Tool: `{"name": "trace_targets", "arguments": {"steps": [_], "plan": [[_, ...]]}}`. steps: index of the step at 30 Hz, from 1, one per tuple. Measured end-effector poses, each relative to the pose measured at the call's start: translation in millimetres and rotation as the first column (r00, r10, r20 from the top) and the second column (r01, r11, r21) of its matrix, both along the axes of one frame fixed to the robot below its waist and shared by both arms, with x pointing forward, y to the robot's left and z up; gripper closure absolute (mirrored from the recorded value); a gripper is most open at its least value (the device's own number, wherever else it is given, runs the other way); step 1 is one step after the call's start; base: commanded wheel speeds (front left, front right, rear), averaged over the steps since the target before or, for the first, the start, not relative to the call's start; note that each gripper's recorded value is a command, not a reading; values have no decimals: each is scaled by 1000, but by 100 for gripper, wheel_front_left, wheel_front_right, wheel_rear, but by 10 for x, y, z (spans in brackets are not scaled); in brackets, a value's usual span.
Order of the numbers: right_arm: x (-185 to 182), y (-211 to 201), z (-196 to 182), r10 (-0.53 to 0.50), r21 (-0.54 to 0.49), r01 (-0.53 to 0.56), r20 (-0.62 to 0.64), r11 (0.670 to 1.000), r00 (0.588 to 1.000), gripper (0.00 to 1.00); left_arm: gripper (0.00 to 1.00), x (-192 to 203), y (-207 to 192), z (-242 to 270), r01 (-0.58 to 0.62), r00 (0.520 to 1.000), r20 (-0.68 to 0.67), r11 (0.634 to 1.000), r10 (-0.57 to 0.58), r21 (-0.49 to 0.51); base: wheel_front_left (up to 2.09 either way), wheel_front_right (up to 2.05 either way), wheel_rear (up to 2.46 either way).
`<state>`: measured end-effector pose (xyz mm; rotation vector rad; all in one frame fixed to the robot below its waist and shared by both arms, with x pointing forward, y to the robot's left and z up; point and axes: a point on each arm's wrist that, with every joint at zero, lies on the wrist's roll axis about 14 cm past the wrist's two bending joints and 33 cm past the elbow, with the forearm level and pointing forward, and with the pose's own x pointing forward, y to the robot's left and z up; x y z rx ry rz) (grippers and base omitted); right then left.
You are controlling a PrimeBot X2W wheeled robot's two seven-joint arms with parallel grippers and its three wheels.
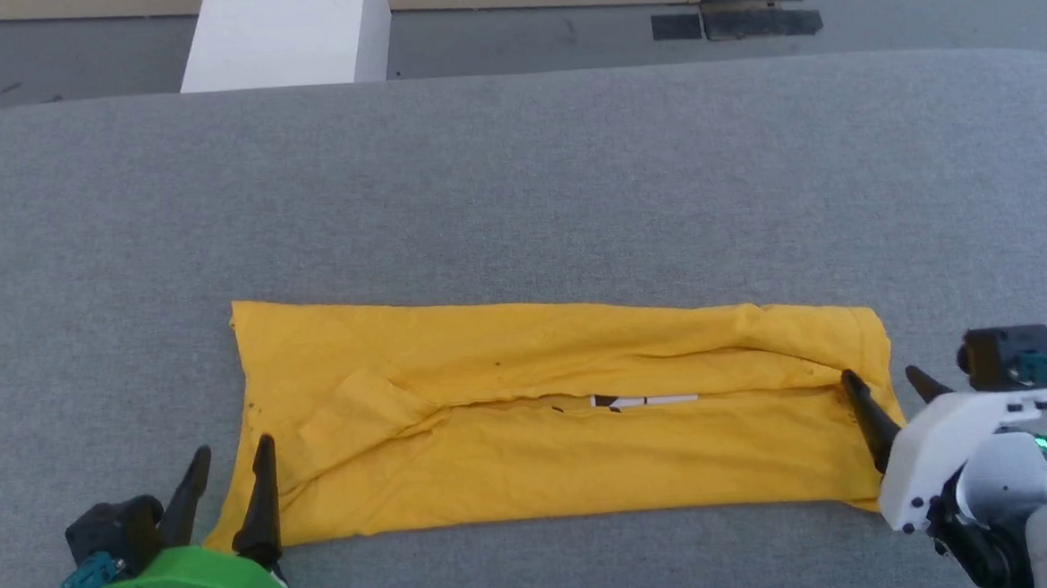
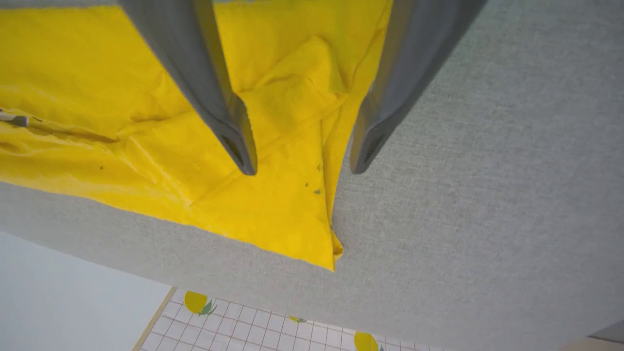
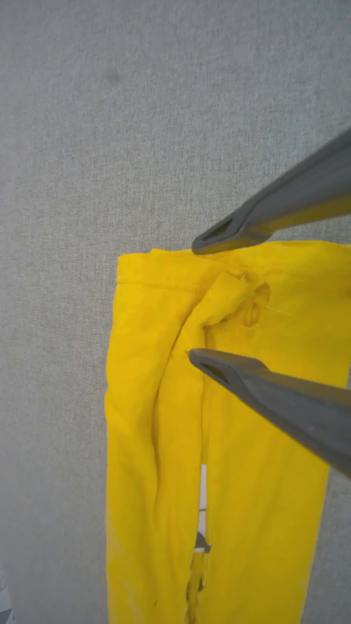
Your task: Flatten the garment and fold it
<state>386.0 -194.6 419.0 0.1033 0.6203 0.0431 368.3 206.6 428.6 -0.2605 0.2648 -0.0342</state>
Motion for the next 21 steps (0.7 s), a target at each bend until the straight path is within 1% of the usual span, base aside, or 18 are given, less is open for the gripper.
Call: {"name": "trace_targets", "arguments": {"steps": [2,5,9,10,13,18,21], "plan": [[13,-19,123,-26,19,25,85,1000,996,0,0,61,-14,167,5,997,72,999,-7,34,0,0,0],[5,-75,240,-65,50,57,174,997,983,0,0,150,-16,416,1,986,167,997,-14,81,0,0,0],[-8,-165,268,-137,129,109,235,986,962,0,0,277,-10,818,-27,952,306,990,-17,140,0,0,0],[-48,-228,139,-180,167,147,204,975,962,0,0,339,-25,1014,-46,928,372,986,-18,163,0,0,0],[-66,-245,-31,-209,206,179,139,962,968,0,0,388,-44,1060,-48,920,391,983,-26,178,0,0,0],[-41,-204,-270,-202,220,195,10,956,979,0,0,461,-58,1025,-52,922,386,986,-15,161,0,0,0],[-39,-151,-390,-169,199,180,-72,963,983,0,0,494,-74,1002,-50,924,383,988,-11,149,0,0,0]]}}
